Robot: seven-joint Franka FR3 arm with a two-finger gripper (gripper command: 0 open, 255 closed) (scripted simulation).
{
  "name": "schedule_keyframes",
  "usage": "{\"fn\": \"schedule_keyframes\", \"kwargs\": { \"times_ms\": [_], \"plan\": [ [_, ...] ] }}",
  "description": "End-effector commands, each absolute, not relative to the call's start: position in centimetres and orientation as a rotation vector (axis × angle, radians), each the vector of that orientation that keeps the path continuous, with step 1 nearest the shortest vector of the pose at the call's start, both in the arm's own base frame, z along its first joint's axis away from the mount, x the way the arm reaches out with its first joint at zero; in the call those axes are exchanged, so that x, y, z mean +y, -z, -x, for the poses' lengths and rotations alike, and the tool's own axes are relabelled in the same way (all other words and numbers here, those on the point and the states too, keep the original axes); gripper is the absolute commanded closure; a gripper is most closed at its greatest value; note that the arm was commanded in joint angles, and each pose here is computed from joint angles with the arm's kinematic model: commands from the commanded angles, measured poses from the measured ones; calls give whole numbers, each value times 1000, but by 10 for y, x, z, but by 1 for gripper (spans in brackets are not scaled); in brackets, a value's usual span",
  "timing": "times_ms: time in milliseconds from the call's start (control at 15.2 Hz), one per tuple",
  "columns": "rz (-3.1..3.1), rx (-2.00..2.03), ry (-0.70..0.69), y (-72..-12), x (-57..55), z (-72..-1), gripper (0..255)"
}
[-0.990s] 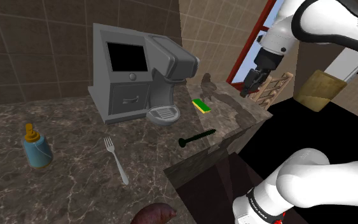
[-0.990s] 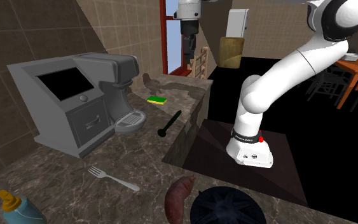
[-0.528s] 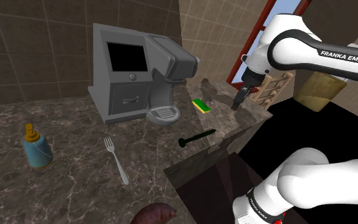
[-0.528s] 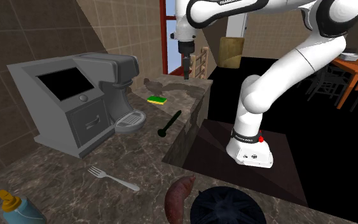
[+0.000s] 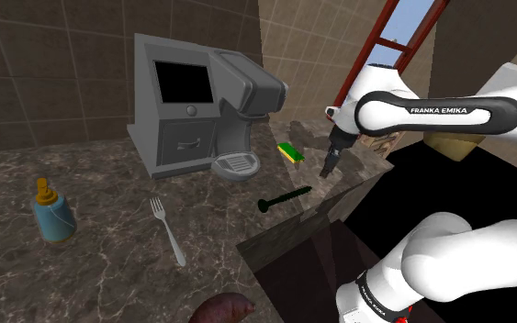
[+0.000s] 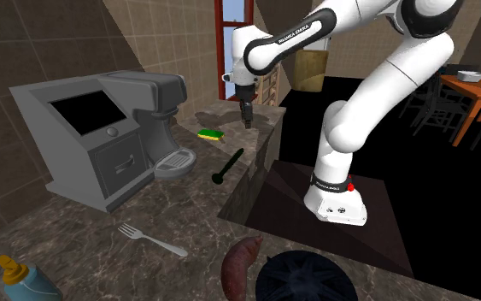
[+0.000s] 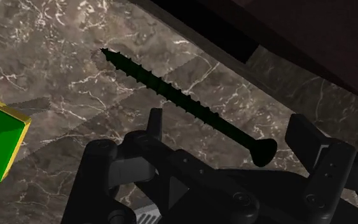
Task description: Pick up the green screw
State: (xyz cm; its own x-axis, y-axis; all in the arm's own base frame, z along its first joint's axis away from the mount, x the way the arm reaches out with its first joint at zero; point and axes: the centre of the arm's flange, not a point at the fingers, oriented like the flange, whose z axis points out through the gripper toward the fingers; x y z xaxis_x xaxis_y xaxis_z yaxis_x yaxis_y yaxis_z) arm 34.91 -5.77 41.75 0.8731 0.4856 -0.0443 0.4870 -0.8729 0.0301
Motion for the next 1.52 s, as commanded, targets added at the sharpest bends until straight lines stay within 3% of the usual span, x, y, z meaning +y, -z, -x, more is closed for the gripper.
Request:
{"fn": "schedule_keyframes", "kwargs": {
  "times_ms": [0,660,1320,1386,1452],
  "plan": [
    [-2974,868,52,-394,-64,-359,0],
    [-2814,1274,52,-272,-84,-404,0],
    [-2809,1286,52,-228,-85,-406,0],
    [-2808,1286,52,-228,-85,-406,255],
    [-2808,1286,52,-228,-85,-406,255]
  ]
}}
